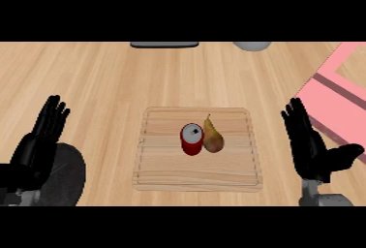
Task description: Pick the can from the cutting board and place it in the cardboard box
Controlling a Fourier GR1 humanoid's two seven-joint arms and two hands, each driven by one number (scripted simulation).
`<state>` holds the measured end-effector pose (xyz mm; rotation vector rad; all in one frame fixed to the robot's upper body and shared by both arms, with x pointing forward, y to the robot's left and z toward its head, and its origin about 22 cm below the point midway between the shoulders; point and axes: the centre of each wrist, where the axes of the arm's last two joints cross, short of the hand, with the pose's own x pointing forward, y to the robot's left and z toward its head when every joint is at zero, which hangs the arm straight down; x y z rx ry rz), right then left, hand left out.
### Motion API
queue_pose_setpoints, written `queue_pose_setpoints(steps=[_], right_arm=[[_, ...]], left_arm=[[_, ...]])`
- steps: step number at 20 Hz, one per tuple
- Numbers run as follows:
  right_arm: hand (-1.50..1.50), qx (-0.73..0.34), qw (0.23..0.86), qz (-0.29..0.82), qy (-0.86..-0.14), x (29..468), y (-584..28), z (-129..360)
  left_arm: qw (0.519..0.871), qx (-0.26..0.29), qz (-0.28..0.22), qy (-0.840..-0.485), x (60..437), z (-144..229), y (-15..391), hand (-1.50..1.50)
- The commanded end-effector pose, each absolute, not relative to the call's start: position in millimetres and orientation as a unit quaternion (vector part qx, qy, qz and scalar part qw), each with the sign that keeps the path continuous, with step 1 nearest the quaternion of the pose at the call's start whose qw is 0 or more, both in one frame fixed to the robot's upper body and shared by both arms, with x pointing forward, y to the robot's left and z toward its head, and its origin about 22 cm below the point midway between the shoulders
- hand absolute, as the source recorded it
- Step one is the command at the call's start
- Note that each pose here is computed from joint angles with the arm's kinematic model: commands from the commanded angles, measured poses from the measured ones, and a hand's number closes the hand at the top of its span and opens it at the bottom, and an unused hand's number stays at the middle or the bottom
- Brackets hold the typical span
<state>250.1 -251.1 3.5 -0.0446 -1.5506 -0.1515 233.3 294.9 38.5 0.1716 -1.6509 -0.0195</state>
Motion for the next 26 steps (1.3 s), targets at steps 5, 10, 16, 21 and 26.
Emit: queue_pose_setpoints(steps=[5,10,16,21,26], right_arm=[[-1.5,0.004,0.51,0.106,-0.853,292,-236,162],[-1.5,-0.099,0.502,0.262,-0.818,316,-258,201],[-1.5,-0.1,0.403,0.411,-0.812,309,-231,174],[-1.5,-0.133,0.386,0.496,-0.766,303,-214,203],[-1.5,-0.18,0.376,0.627,-0.658,294,-181,207]], left_arm=[[0.61,0.077,-0.176,-0.769,255,77,289,0.0],[0.609,0.051,-0.224,-0.759,275,73,274,0.0],[0.607,0.043,-0.23,-0.759,282,61,255,0.0],[0.605,0.049,-0.236,-0.758,285,72,276,0.0],[0.606,0.043,-0.234,-0.759,290,68,272,0.0]])
